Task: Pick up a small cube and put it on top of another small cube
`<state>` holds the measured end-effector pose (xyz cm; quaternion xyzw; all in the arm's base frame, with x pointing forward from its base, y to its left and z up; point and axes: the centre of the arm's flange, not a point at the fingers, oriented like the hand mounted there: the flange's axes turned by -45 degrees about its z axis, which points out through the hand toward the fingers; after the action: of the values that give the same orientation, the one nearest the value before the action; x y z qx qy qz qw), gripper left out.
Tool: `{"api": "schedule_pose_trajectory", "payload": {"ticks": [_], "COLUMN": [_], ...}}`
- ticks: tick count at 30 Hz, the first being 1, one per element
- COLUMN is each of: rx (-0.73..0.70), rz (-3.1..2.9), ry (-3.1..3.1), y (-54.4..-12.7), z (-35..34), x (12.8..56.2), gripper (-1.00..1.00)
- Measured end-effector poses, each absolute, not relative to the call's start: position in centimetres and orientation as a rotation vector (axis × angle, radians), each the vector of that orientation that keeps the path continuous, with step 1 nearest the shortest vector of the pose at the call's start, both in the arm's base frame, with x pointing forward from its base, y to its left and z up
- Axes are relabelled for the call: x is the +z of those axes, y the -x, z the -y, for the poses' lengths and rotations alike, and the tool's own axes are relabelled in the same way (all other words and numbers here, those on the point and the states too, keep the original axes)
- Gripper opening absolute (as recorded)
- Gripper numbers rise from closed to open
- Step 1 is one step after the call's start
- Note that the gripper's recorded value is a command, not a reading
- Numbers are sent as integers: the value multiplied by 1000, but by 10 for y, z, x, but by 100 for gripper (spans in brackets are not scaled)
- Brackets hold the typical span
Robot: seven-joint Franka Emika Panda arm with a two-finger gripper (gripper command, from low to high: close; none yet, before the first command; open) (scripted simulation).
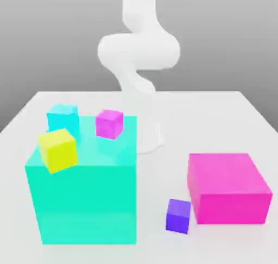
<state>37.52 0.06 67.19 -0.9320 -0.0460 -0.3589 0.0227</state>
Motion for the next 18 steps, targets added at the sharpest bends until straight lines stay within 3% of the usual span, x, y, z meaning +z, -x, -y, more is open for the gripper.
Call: {"api": "schedule_pose_trajectory", "payload": {"ticks": [9, 18], "rx": [-739, -410], "rz": [701, 1216], "ry": [2823, 2710], "y": [-445, -446], "z": [-38, -87], "x": [511, 351], "gripper": [0, 0]}}
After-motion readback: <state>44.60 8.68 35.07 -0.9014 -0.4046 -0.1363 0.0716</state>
